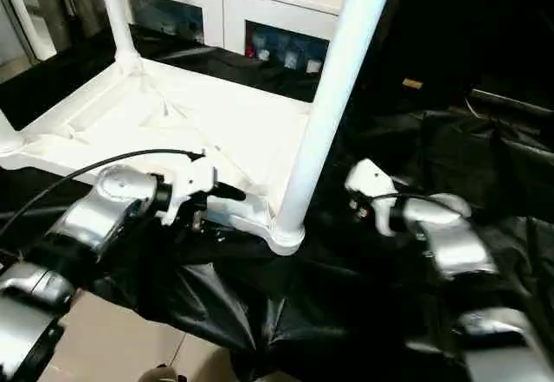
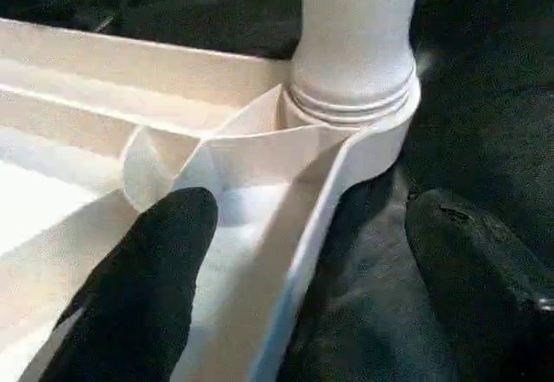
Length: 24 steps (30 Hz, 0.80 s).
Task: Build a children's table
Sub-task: Rotate table base, then rotate leg to tighten
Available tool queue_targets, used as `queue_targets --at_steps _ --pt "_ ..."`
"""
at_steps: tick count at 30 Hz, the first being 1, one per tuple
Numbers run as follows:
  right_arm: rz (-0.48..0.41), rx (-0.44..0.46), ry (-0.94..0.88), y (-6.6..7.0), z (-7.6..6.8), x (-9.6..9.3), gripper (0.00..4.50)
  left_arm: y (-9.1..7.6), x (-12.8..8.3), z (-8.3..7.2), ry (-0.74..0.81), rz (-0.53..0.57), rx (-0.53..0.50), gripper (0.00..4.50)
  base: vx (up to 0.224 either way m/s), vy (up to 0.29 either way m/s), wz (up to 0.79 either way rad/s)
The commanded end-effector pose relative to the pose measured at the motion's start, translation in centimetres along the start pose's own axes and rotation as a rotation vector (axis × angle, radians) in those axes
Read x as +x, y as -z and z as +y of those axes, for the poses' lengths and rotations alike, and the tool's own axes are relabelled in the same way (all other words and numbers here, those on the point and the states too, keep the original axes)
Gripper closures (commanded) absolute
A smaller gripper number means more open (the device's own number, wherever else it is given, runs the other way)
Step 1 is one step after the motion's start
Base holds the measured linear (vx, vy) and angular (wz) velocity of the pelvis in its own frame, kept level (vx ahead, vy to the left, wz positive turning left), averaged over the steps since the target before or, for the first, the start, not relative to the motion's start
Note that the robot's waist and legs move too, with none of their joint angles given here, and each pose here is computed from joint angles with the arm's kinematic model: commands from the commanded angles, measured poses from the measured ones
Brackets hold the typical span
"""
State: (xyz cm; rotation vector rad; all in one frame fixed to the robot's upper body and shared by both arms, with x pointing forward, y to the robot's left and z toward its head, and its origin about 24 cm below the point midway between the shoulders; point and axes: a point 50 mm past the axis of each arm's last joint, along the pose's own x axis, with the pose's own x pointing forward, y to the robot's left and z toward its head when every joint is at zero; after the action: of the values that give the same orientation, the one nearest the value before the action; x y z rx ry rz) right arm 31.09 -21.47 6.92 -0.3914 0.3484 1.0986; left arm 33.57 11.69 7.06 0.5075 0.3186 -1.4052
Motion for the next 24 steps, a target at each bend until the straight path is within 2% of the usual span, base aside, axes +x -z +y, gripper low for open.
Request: queue_targets --at_steps 1,6,8,14,15,19,20,24 --pt "0.005 0.001 -0.059 -0.7 0.2 -0.7 1.50 -0.6 0.6 0.3 0.012 0.016 0.027 0.81 0.000 0.000 0.00" --pt "0.058 0.012 -0.133 -1.1 1.1 -2.0 1.50 -0.5 1.4 0.7 0.057 0.037 0.007 1.22 0.000 0.000 0.00" --pt "0.059 0.017 -0.146 -1.3 1.4 -2.1 1.50 -0.4 1.5 0.7 0.079 0.040 -0.013 1.46 0.000 0.000 0.00" --pt "0.084 0.035 -0.159 -1.0 1.9 -2.1 1.50 0.1 1.7 0.7 0.106 0.104 -0.053 1.79 0.000 0.000 0.00" --pt "0.085 0.036 -0.159 -1.0 1.9 -2.1 1.50 0.2 1.7 0.7 0.107 0.110 -0.054 2.02 0.000 0.000 0.00" --pt "0.097 0.047 -0.163 -1.0 2.2 -1.9 1.50 0.5 1.9 0.9 0.101 0.164 -0.060 2.12 0.000 0.000 0.00" --pt "0.097 0.050 -0.165 -1.0 2.3 -1.9 1.50 0.5 2.0 0.9 0.105 0.164 -0.083 2.38 0.000 0.000 0.00" --pt "0.099 0.056 -0.169 -1.1 2.5 -1.7 1.50 0.7 2.1 0.8 0.132 0.196 -0.173 2.57 0.000 0.000 0.00"
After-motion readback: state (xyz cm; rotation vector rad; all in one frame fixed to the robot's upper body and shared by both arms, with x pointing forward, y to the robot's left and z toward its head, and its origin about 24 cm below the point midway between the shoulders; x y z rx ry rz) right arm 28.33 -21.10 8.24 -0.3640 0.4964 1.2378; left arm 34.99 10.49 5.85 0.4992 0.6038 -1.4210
